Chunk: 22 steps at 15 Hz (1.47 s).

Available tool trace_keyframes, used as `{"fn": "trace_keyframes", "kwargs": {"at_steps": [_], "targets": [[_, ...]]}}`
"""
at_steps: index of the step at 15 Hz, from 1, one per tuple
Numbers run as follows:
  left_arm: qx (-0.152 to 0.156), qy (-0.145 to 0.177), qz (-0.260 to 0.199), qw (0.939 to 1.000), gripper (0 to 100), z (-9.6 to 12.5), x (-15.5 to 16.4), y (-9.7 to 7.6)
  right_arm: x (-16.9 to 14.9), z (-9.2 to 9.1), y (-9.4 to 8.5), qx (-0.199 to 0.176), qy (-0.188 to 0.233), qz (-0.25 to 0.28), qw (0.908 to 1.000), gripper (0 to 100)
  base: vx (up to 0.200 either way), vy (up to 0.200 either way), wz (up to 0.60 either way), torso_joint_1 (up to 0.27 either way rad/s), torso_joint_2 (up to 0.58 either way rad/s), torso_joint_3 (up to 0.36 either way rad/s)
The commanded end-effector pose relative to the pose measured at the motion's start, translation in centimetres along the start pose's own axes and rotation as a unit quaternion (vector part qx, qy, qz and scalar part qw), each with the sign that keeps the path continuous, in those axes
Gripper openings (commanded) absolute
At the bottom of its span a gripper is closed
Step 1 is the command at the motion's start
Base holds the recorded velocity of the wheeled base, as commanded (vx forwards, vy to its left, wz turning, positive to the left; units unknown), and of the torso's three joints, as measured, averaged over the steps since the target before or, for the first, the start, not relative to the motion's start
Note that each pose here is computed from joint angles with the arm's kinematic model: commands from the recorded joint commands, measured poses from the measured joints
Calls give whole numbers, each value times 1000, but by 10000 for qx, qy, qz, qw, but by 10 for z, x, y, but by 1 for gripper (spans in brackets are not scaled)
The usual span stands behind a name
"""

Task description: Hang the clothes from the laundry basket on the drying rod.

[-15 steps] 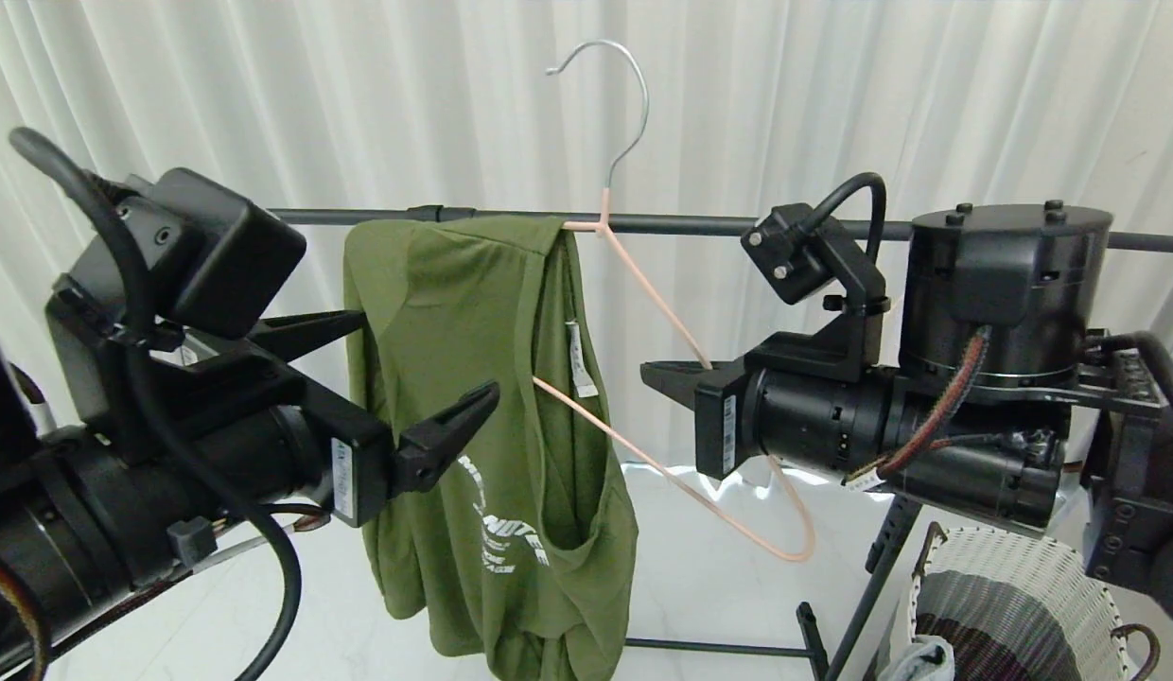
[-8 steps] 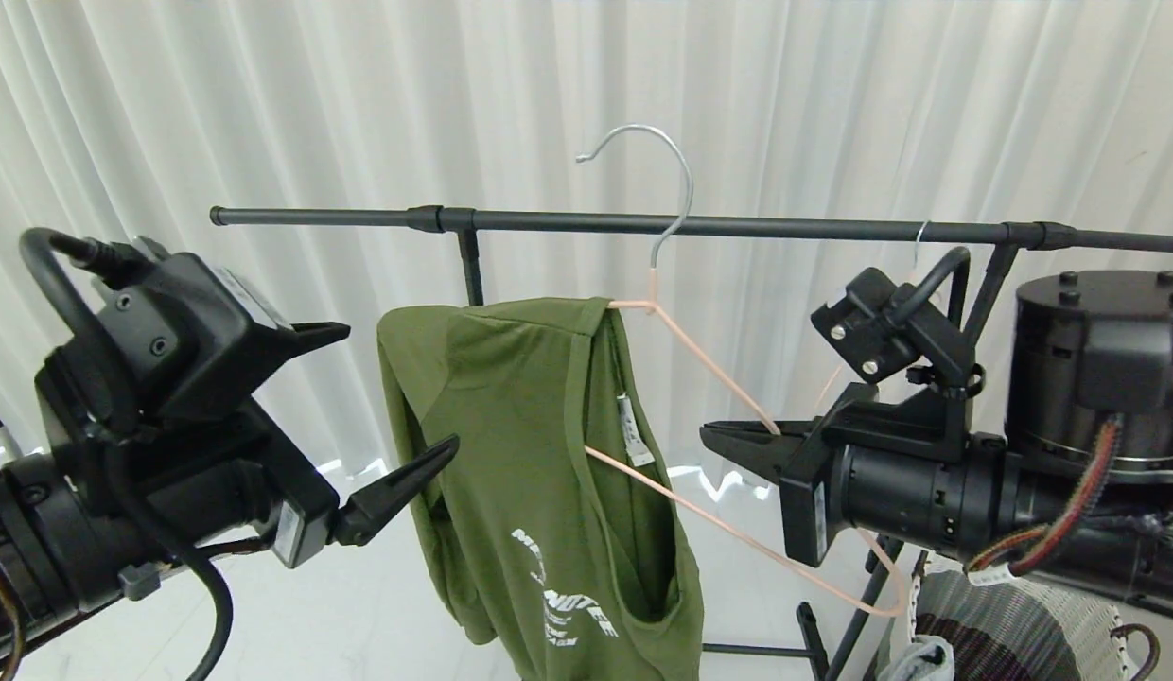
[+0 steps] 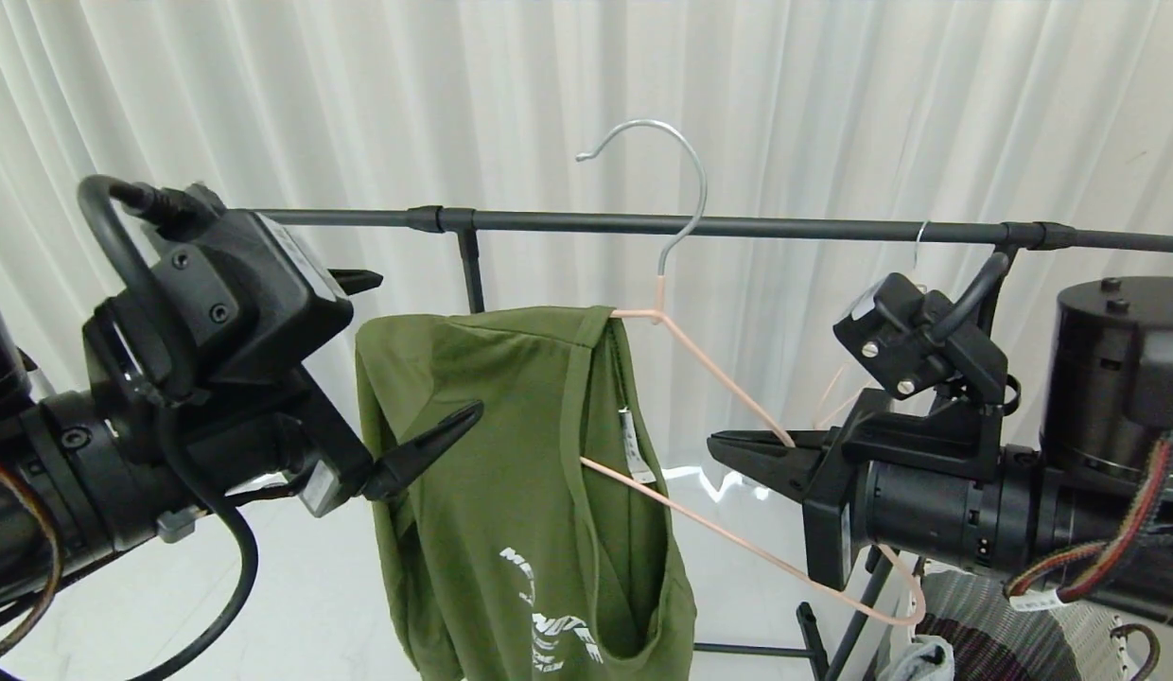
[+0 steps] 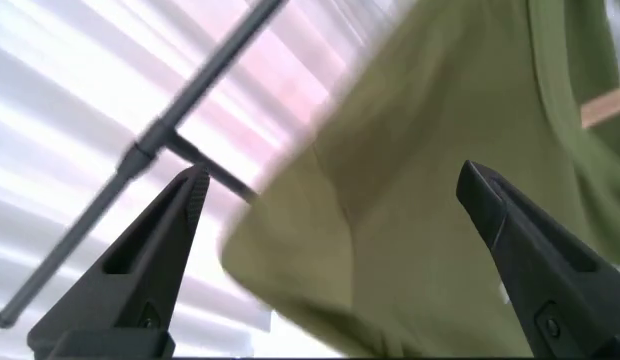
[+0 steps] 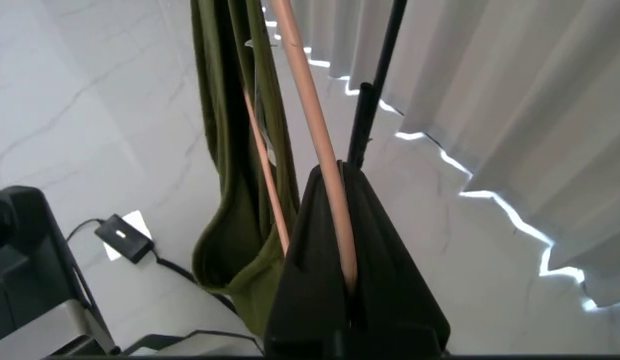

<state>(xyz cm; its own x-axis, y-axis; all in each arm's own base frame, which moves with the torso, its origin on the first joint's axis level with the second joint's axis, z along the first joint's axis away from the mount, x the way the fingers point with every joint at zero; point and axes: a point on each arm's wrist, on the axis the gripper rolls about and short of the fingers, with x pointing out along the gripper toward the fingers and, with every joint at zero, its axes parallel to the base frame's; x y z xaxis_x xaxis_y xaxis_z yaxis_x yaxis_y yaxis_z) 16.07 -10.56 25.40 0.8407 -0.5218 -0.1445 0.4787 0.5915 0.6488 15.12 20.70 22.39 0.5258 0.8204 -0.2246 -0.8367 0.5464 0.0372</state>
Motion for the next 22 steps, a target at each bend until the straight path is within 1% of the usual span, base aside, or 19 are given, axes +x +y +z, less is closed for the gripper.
{"fn": "trace_keyframes", "kwargs": {"at_steps": [1,2,4,8,13,16,17,22], "targets": [[-3,-32,-100,9999,100,4,7,-2,5,-2,0,-15,46,12,10000,0,0,0,0,0,0,0],[-1,9,-135,9999,100,4,13,-3,7,-1,3,-40,-43,73,10000,0,0,0,0,0,0,0],[-47,31,-133,9999,100,6,22,-1,8,-1,7,-60,-86,165,9998,0,0,0,0,0,0,0],[-167,113,-61,9998,100,7,33,4,8,-2,10,-77,-68,263,9996,0,0,0,0,0,0,0],[-173,142,-85,9997,100,5,34,3,7,-3,16,-113,-56,405,9991,0,0,0,0,0,0,0],[-174,136,-80,9997,100,5,34,3,8,-4,18,-266,-38,457,9986,0,0,0,0,0,0,0],[-174,132,-86,9997,0,5,34,3,8,-4,20,-278,-38,487,9984,0,0,0,0,0,0,0],[-189,123,-109,9997,0,5,32,2,8,-7,23,-292,10,576,9979,0,0,0,0,0,0,0]]}}
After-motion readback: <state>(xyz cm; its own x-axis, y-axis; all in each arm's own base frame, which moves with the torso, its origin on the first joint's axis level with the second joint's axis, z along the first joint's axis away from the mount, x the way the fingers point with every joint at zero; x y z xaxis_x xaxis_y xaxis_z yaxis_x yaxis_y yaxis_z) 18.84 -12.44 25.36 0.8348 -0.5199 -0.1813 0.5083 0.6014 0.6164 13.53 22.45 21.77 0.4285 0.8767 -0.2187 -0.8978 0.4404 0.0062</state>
